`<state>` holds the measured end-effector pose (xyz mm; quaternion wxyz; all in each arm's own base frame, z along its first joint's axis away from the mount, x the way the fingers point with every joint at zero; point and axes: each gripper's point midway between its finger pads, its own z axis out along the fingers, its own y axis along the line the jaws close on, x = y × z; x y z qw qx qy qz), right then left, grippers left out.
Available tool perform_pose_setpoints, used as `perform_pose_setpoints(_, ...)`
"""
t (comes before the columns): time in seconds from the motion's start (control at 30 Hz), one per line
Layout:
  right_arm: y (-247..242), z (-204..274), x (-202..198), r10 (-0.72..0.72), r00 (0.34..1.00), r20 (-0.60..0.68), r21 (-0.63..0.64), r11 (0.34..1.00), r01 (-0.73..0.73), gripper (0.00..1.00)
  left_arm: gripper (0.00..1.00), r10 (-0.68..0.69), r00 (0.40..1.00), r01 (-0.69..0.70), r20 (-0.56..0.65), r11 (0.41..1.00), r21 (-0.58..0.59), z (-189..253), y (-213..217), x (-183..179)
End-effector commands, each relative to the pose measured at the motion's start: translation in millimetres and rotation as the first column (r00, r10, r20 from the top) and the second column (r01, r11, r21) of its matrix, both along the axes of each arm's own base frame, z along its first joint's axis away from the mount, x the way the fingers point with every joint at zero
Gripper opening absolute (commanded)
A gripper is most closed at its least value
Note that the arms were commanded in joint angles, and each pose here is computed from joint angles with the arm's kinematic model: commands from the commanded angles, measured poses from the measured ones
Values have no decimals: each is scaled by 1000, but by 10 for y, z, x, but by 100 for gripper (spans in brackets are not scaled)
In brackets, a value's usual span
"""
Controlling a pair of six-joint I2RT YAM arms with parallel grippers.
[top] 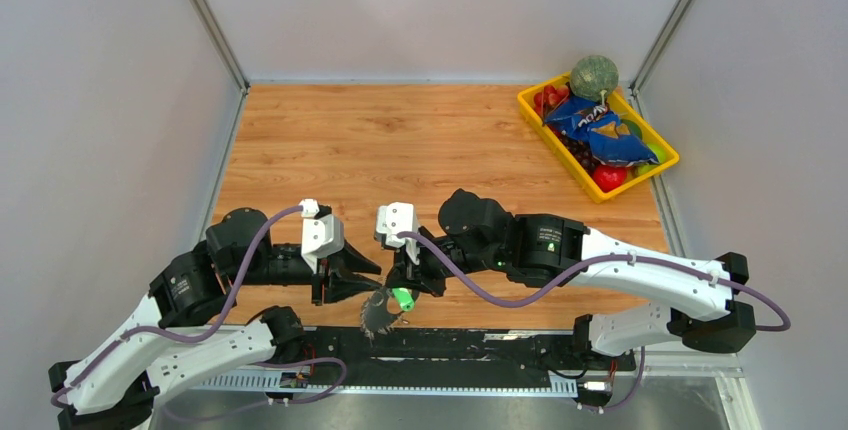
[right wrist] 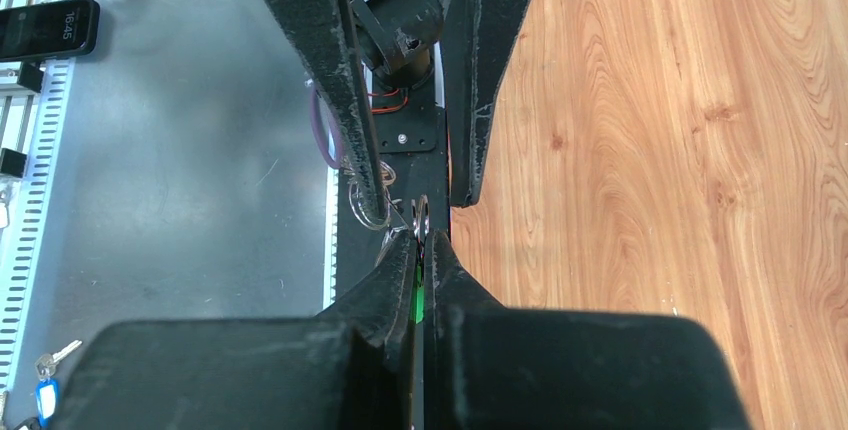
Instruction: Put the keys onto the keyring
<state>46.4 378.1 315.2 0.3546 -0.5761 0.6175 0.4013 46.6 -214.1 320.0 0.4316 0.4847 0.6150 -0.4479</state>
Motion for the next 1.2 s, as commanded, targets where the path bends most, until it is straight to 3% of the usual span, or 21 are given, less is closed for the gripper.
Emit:
perform_pose_setpoints(0.0,61,421,-41,10,1000,-1,121,993,-10,0,38,-17,1000,18,24,1000,-20,60,-33,0)
perform_pose_setpoints(0.57,62,453,-87,35,999,3,143,989,-35,0,27,-10,1000,10,24,1000,-17,28,-70,40)
perform_pose_setpoints(0.8,56,463,-107,39,999,9,148,988,-40,0,1,-23,999,23,29,1000,-19,26,-95,38)
perform_pose_setpoints(0.93,52,471,-112,39,999,14,153,987,-40,0,0,-45,998,46,37,998,-35,45,-115,9)
perform_pose_setpoints(1.07,-2,586,-132,36,999,27,200,979,-40,13,0,-25,999,28,48,998,-61,80,-114,36)
perform_pose_setpoints(1.17,-99,705,-142,22,999,41,251,967,-31,30,0,-4,998,11,67,994,-113,186,-89,40)
